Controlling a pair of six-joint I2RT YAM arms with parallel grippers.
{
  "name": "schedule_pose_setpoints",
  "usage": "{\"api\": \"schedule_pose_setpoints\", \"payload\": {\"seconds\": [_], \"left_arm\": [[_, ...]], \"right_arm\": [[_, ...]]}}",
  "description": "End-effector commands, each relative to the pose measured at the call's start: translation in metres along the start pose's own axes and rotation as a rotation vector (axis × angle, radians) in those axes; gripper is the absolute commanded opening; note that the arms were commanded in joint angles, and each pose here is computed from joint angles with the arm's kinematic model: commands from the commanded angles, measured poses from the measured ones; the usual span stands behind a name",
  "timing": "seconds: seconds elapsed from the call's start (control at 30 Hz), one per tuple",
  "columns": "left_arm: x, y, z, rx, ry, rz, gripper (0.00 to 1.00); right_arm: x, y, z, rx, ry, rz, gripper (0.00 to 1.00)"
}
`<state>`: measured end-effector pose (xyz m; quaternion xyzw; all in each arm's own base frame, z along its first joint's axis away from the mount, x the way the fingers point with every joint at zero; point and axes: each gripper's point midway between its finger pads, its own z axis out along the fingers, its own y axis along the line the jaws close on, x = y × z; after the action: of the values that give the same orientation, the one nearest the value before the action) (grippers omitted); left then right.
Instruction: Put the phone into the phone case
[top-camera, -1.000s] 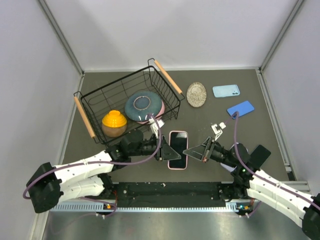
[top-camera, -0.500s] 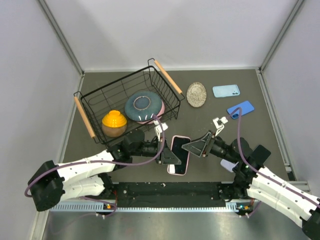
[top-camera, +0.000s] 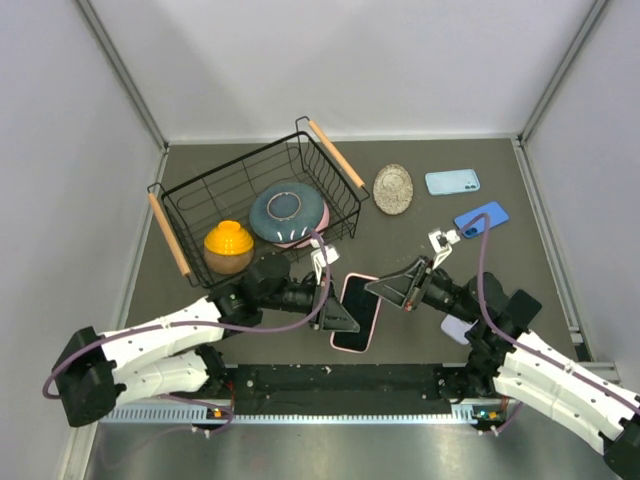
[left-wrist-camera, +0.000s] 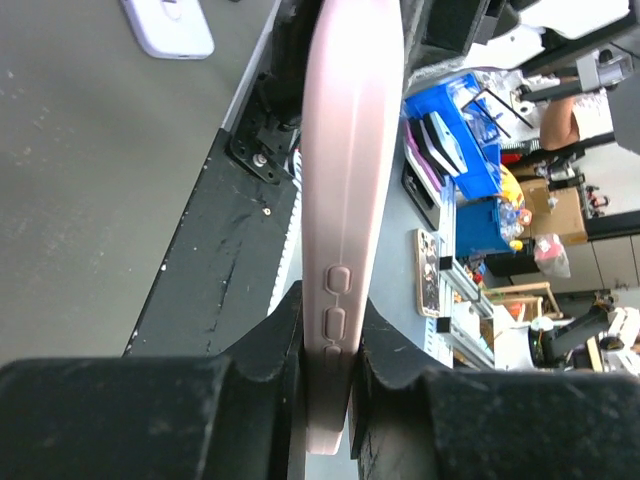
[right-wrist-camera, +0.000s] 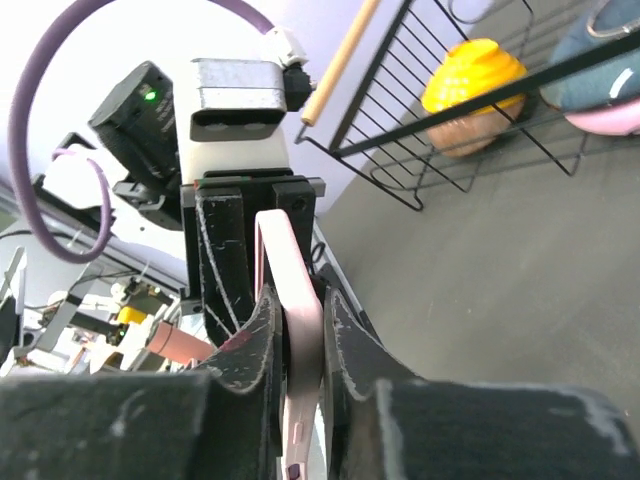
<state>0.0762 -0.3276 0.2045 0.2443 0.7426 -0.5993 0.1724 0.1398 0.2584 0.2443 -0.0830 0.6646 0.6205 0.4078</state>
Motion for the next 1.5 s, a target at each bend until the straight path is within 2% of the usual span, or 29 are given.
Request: {"api": "schedule_pose_setpoints", "payload": {"seconds": [0.0, 0.17, 0.2, 0.23, 0.3, 0.37, 0.4, 0.47, 0.5, 0.53, 0.6, 0.7, 0.73, 0.77, 0.83, 0.93, 1.03, 1.17, 1.3, 1.47], "left_arm": [[-0.015, 0.018, -0.005, -0.115, -0.048, -0.009, 0.00], [-0.019, 0.012, -0.007, -0.094, -0.060, -0.001, 0.00], [-0.021, 0.009, -0.009, -0.085, -0.073, 0.003, 0.00], [-0.026, 0.004, -0.009, -0.069, -0.091, 0.000, 0.00], [-0.031, 0.000, -0.015, -0.049, -0.126, -0.002, 0.00], [-0.039, -0.003, -0.018, -0.041, -0.164, -0.007, 0.00], [-0.042, -0.006, -0.021, -0.041, -0.185, 0.000, 0.00], [-0.044, -0.008, -0.023, -0.040, -0.193, 0.009, 0.00], [-0.044, -0.009, -0.024, -0.036, -0.196, 0.014, 0.00], [-0.045, -0.009, -0.025, -0.037, -0.198, 0.019, 0.00], [-0.045, -0.005, -0.024, -0.057, -0.196, 0.013, 0.00], [-0.044, 0.003, -0.022, -0.100, -0.178, 0.012, 0.00], [-0.044, 0.004, -0.023, -0.107, -0.175, 0.022, 0.00], [-0.046, 0.003, -0.023, -0.108, -0.176, 0.024, 0.00], [-0.049, 0.001, -0.024, -0.109, -0.190, 0.029, 0.00], [-0.059, -0.004, -0.027, -0.116, -0.226, 0.035, 0.00], [-0.073, -0.004, -0.034, -0.162, -0.288, 0.030, 0.00], [-0.087, -0.010, -0.041, -0.163, -0.362, 0.016, 0.00], [-0.098, -0.014, -0.045, -0.162, -0.413, -0.001, 0.00], [-0.100, -0.017, -0.041, -0.127, -0.417, -0.027, 0.00]], "right_arm": [[-0.028, 0.060, -0.007, -0.244, -0.096, -0.095, 0.00], [-0.019, 0.068, -0.006, -0.302, -0.045, -0.082, 0.00], [-0.018, 0.070, -0.007, -0.313, -0.035, -0.075, 0.07], [-0.016, 0.068, -0.006, -0.301, -0.021, -0.065, 0.26], [-0.012, 0.063, -0.005, -0.287, -0.004, -0.057, 0.35], [-0.007, 0.057, -0.006, -0.277, 0.002, -0.044, 0.38], [-0.004, 0.056, -0.007, -0.280, 0.007, -0.035, 0.38], [0.001, 0.051, -0.010, -0.289, -0.002, -0.031, 0.28], [0.000, 0.049, -0.010, -0.288, -0.015, -0.020, 0.22], [0.001, 0.050, -0.011, -0.299, -0.022, -0.017, 0.11], [0.000, 0.053, -0.013, -0.326, -0.034, -0.012, 0.01], [0.002, 0.055, -0.012, -0.337, -0.019, -0.007, 0.00], [0.002, 0.054, -0.011, -0.333, -0.016, -0.001, 0.03], [0.002, 0.053, -0.011, -0.330, -0.015, 0.006, 0.14], [0.004, 0.050, -0.010, -0.312, -0.005, 0.029, 0.44], [0.012, 0.048, -0.012, -0.319, 0.027, 0.038, 0.62], [0.027, 0.044, -0.016, -0.332, 0.082, 0.056, 0.73], [0.043, 0.035, -0.023, -0.342, 0.115, 0.102, 0.78], [0.048, 0.030, -0.023, -0.344, 0.129, 0.107, 0.79], [0.045, 0.038, -0.017, -0.384, 0.126, 0.098, 0.77]]}}
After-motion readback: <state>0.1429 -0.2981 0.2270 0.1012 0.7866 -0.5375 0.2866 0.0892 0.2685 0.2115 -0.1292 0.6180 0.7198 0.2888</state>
